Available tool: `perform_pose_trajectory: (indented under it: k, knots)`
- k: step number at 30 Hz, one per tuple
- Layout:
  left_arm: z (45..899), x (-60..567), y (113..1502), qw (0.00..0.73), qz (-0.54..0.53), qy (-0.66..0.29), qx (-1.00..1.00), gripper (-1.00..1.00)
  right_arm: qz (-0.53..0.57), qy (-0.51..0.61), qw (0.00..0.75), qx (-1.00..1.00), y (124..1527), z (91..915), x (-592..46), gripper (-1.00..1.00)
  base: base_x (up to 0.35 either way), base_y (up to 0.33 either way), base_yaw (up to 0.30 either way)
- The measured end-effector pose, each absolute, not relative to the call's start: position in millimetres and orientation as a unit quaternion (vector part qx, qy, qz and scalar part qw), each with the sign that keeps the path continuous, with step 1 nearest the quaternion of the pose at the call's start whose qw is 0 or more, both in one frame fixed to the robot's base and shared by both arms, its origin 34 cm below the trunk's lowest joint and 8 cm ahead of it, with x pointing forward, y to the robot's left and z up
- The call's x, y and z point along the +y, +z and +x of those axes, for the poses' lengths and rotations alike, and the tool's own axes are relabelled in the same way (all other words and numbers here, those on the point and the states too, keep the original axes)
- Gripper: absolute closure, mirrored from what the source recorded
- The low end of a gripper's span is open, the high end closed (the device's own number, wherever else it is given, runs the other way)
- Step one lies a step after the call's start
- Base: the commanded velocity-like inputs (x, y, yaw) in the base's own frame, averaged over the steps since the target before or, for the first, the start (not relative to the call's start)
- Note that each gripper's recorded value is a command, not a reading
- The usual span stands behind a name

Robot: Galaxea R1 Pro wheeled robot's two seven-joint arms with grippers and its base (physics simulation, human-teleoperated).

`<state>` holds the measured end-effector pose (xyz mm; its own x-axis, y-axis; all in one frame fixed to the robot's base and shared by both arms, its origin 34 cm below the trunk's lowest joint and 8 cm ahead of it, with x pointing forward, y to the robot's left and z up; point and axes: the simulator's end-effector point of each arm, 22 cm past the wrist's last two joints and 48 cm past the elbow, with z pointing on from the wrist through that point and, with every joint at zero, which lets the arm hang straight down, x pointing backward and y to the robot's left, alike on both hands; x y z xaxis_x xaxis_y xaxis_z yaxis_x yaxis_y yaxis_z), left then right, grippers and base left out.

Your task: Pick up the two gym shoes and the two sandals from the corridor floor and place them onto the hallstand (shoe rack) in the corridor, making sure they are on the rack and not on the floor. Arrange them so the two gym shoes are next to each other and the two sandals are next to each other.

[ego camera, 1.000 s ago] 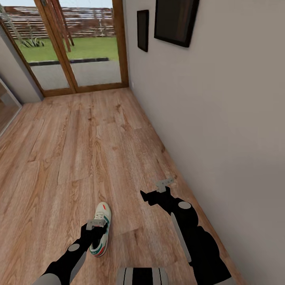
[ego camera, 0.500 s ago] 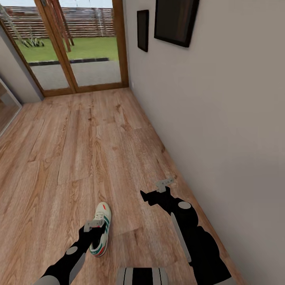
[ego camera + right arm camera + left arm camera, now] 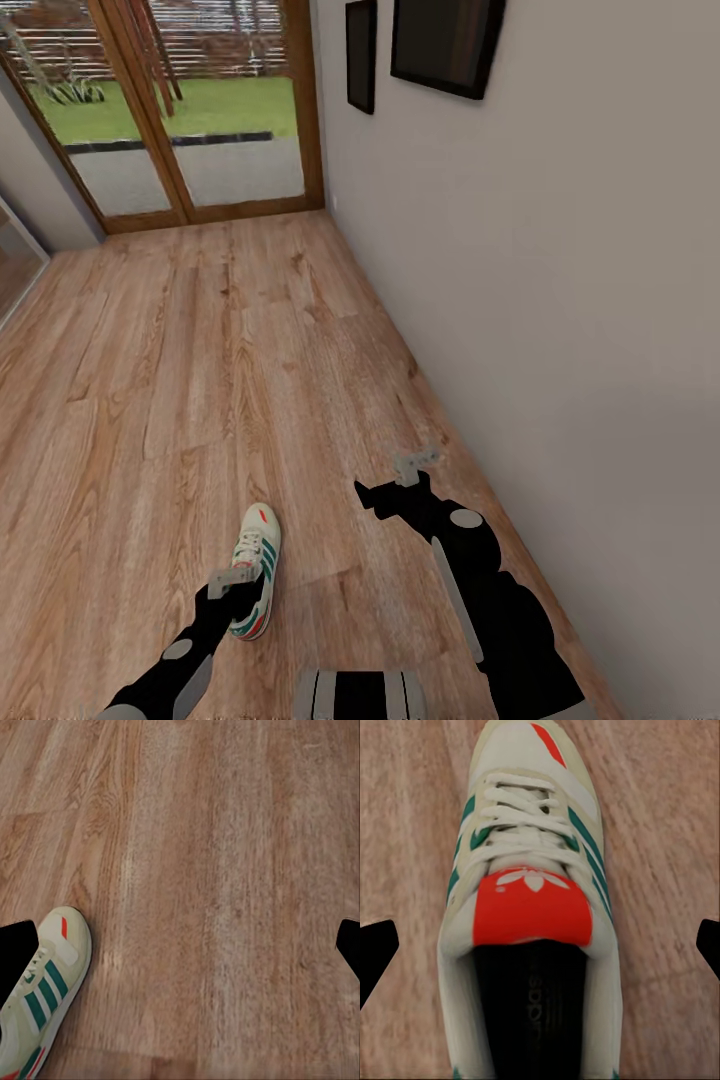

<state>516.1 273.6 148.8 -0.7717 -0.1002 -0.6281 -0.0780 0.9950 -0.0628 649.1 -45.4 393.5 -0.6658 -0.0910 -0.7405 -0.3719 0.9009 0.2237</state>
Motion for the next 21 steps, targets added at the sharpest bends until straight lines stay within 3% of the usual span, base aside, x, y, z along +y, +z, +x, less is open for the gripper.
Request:
perform_pose_trajectory:
  k: [21]
  knots:
    - [490.2,274.4,119.3,0.303,-0.052,-0.014,0.951,-1.0,-0.122,0.185,0.36,0.906,356.1,641.4,-46.5,-1.0,0.0,0.0,0.0]
